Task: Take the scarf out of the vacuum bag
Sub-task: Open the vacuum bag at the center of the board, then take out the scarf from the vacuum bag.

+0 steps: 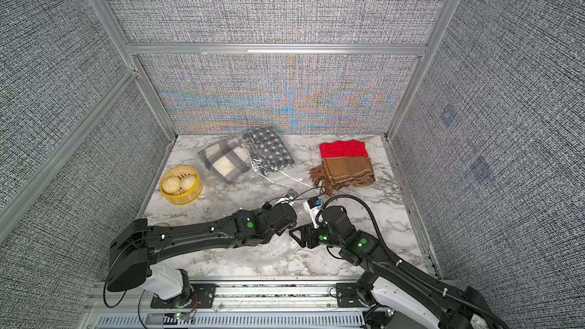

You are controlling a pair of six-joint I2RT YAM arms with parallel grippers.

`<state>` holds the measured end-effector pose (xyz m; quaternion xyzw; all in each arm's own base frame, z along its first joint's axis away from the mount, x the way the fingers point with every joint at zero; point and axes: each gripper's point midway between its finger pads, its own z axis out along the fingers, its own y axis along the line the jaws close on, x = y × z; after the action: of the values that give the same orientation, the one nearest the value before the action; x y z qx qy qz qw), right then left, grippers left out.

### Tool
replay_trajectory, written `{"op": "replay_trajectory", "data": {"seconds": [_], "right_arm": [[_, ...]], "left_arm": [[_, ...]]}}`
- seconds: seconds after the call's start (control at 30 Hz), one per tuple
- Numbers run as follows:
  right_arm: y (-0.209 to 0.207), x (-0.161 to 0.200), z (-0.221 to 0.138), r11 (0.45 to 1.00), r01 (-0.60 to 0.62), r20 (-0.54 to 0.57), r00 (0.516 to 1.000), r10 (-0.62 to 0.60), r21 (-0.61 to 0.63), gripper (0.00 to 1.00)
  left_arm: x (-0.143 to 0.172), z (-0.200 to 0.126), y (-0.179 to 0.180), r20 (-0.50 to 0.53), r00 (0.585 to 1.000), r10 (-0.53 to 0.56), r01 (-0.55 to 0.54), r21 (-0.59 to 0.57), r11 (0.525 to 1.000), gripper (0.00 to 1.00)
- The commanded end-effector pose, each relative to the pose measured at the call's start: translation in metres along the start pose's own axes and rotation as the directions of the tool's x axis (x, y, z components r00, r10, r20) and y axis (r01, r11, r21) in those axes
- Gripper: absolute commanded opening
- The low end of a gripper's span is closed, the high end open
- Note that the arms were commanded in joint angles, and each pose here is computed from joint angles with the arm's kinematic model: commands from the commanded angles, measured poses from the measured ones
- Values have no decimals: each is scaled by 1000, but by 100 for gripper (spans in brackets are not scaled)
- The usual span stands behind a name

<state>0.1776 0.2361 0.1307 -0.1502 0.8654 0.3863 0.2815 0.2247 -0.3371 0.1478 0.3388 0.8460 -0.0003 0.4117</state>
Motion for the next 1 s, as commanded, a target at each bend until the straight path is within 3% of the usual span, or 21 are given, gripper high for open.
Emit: {"op": "replay_trajectory", "data": {"seconds": [0.0, 0.07, 0.2, 0.37, 0.63, 0.97], "right_arm": [[-2, -19, 11, 1000, -16, 98, 995, 16, 2, 64], [-4, -23, 21, 999, -33, 137, 990, 35, -19, 61], [-3, -27, 43, 1000, -31, 180, 983, 30, 3, 61], [20, -25, 57, 992, 92, 262, 958, -113, 91, 57], [8, 1, 92, 989, 100, 179, 977, -119, 111, 40], [4, -3, 149, 985, 91, 121, 987, -110, 149, 38]], "left_arm": [[9, -2, 5, -18, 1000, -6, 5, -16, 1000, 11], [10, -3, 13, -8, 1000, -12, 12, -51, 999, 5], [-5, -10, 10, 33, 999, -31, 32, -19, 999, 4], [-39, -29, 20, 102, 994, -41, 45, -31, 999, 0], [-76, -48, 33, 195, 980, -47, 57, -47, 997, 0], [-96, -73, 23, 293, 955, -38, 16, 77, 997, 0]]}}
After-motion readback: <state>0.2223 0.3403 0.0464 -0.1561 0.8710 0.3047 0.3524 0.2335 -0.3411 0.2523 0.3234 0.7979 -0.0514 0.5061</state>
